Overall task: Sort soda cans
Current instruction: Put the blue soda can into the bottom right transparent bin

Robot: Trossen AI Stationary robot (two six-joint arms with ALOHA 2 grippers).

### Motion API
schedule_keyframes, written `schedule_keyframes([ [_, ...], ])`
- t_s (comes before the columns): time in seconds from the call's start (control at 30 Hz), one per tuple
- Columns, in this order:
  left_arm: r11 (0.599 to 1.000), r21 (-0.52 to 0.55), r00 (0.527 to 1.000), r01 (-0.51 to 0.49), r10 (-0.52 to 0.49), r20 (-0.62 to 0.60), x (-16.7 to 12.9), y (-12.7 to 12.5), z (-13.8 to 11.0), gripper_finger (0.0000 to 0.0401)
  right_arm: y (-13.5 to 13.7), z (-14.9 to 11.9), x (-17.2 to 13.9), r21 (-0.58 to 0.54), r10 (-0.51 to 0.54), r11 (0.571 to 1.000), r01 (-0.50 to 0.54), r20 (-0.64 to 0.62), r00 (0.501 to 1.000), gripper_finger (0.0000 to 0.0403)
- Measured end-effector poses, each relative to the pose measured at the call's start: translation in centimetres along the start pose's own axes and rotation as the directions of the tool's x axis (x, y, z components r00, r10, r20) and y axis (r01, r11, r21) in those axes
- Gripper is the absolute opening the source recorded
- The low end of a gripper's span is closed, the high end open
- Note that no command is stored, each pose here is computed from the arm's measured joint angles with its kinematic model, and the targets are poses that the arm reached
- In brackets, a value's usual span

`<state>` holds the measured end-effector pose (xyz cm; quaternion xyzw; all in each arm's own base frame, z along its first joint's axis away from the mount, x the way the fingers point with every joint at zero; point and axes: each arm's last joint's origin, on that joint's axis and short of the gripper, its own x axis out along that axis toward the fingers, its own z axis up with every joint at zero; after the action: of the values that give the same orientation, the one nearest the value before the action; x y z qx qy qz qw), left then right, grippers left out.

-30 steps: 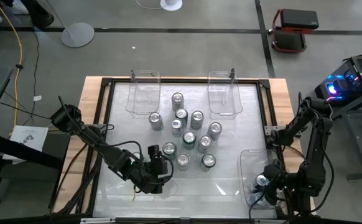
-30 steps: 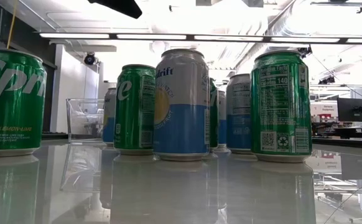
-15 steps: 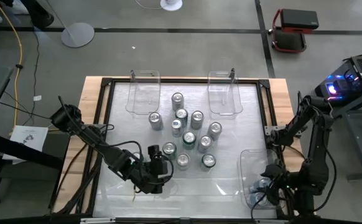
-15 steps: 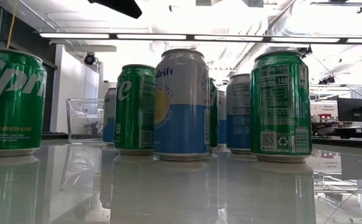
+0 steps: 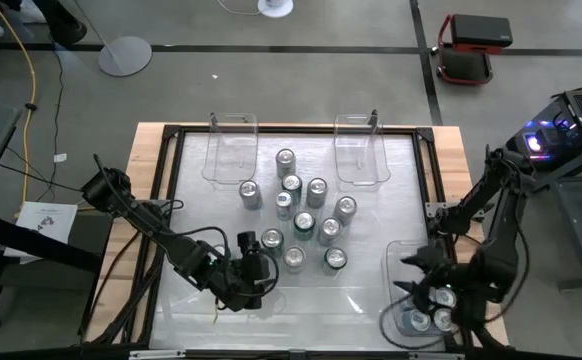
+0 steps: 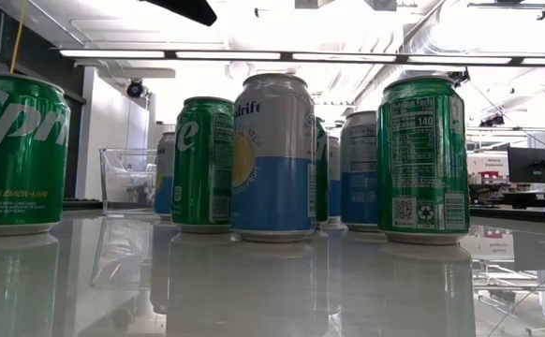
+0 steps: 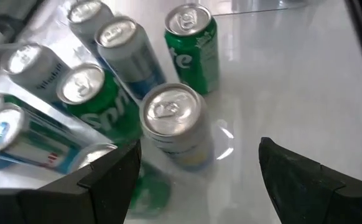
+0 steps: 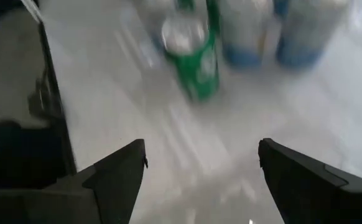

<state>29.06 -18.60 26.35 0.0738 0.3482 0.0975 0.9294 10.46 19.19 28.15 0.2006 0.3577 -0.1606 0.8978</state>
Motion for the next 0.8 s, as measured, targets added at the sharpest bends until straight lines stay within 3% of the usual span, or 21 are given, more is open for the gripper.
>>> schedule_keyframes([
  [0.23, 0.987, 0.142, 0.992, -0.070, 0.083, -0.093, 0.4, 1.2, -0.8, 0.0303, 2.8, 4.9, 3.8, -0.191, 0.091, 0.980, -0.058, 0.170, 0.981, 0.0303],
  [0.4, 0.973, 0.198, 0.976, -0.119, 0.151, -0.157, 0.5, 2.1, -1.5, 0.0303, 4.4, 8.9, 7.7, -0.381, 0.170, 0.921, -0.076, 0.220, 0.961, 0.0303],
  [0.63, 0.958, 0.232, 0.961, -0.167, 0.211, -0.179, 0.6, 2.7, -1.9, 0.0303, 2.4, 13.7, 13.5, -0.426, 0.081, 0.904, 0.043, 0.269, 0.960, 0.0303],
  [0.8, 0.965, 0.184, 0.961, -0.186, 0.218, -0.170, 0.6, 4.3, -4.0, 0.0303, 0.3, 17.1, 16.6, -0.445, 0.149, 0.895, -0.020, 0.257, 0.955, 0.0303],
])
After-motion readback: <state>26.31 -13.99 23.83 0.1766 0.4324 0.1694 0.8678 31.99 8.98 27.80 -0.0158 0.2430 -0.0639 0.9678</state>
